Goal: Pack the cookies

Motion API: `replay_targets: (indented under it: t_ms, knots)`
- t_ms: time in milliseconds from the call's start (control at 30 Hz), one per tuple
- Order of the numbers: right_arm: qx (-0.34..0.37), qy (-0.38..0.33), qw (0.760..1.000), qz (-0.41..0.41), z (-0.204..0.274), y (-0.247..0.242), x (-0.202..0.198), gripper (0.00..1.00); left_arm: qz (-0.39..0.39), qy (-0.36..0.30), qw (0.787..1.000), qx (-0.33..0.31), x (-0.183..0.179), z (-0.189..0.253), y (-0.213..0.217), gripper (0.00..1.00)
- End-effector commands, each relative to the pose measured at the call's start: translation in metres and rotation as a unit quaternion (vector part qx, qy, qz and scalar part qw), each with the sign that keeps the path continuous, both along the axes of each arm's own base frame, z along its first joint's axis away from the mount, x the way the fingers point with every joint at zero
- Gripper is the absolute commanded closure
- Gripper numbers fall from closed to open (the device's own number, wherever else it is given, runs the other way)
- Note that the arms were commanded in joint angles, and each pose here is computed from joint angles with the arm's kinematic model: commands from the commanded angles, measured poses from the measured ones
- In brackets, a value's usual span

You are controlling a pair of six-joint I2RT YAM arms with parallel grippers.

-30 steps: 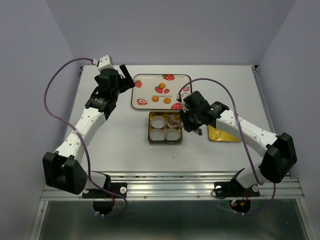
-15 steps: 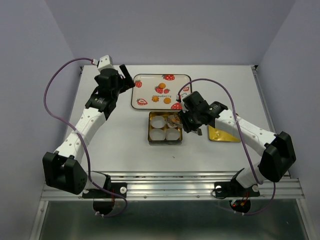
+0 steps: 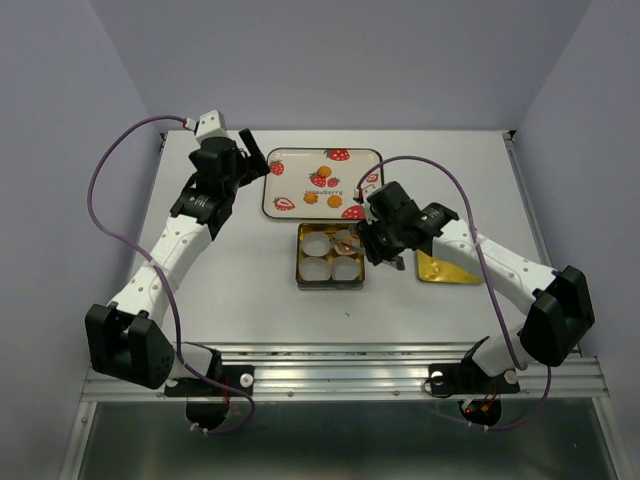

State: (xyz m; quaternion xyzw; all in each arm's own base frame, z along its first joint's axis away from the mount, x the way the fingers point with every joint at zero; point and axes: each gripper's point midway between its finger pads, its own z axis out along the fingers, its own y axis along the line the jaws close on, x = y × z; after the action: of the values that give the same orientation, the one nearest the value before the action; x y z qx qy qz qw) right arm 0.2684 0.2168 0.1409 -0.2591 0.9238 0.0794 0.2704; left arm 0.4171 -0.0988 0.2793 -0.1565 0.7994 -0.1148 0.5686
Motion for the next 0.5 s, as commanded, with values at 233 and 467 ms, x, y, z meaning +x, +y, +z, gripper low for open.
replay_targets:
  t_ms: [233, 467]
  knots:
    - [0.052, -0.063, 0.997, -0.001, 0.055, 0.01, 0.008, 0.48, -0.006, -0.035, 0.999, -0.001, -0.004, 0.029, -0.001, 0.01]
    - [0.105, -0.134, 0.985, -0.012, 0.108, 0.016, 0.021, 0.49, -0.005, -0.036, 0.999, 0.001, -0.004, 0.029, -0.001, 0.01]
